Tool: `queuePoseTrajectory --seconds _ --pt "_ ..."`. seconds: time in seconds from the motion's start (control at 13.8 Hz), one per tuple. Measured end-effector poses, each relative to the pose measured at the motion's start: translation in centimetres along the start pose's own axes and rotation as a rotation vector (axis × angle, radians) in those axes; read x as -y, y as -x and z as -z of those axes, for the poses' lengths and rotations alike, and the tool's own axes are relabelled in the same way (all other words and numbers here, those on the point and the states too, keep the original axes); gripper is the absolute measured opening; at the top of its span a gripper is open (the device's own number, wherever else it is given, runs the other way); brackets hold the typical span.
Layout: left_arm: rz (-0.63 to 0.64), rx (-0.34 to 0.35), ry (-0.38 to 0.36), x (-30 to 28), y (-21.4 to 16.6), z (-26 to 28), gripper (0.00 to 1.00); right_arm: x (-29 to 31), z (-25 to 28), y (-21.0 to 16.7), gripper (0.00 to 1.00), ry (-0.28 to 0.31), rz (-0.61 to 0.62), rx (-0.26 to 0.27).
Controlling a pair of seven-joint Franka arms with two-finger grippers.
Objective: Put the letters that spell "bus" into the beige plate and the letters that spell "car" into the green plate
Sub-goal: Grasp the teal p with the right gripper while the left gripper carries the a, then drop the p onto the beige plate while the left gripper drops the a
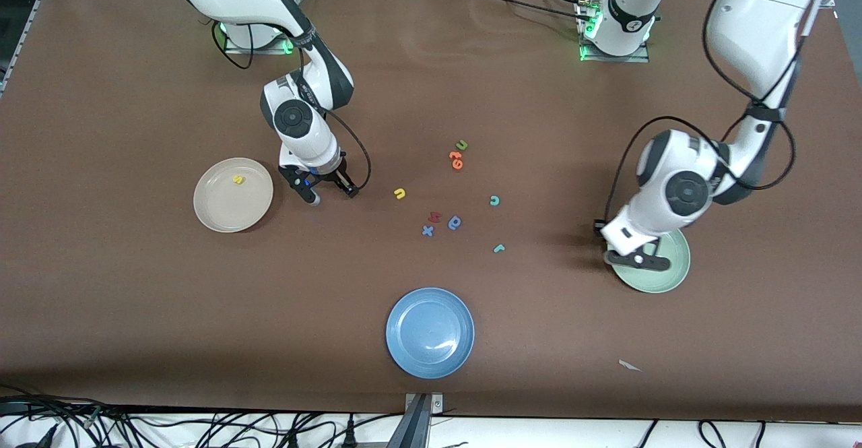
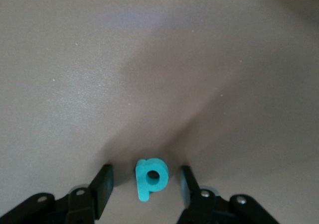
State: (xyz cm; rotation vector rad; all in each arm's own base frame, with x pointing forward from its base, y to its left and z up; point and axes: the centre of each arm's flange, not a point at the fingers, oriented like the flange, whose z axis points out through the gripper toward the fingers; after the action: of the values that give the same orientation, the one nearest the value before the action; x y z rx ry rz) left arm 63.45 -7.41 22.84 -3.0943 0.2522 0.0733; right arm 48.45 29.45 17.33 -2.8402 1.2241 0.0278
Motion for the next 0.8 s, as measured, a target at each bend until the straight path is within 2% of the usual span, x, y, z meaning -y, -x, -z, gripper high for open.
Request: queuePoseTrajectory --seconds 0.15,0.22,0.44,0.65,0.73,0.8 --pt "-0.025 -0.004 0.002 3.8 0.1 0.1 0.30 0.0 0.3 0.0 0.31 -0.002 0.000 0.000" --pt "-0.046 -0.002 0.003 5.0 0.2 0.0 0.36 0.1 0.4 0.0 0.28 -0.003 0.002 -0.001" --pt "-0.076 0.003 0.007 5.7 0.4 -0.5 0.64 0.4 1.0 -0.4 0.28 -0.004 0.046 -0.003" --pt "-0.053 -0.012 0.019 2.6 -0.3 0.2 0.93 -0.1 4.3 -3.7 0.28 0.064 0.164 -0.002" --pt "-0.025 -0.014 0.024 0.1 -0.5 0.4 1.00 -0.7 5.5 -5.6 0.28 0.086 0.206 -0.002" --pt "0.006 -0.013 0.032 -2.9 -0.6 0.5 1.00 -1.7 6.5 -7.6 0.28 0.110 0.251 0.002"
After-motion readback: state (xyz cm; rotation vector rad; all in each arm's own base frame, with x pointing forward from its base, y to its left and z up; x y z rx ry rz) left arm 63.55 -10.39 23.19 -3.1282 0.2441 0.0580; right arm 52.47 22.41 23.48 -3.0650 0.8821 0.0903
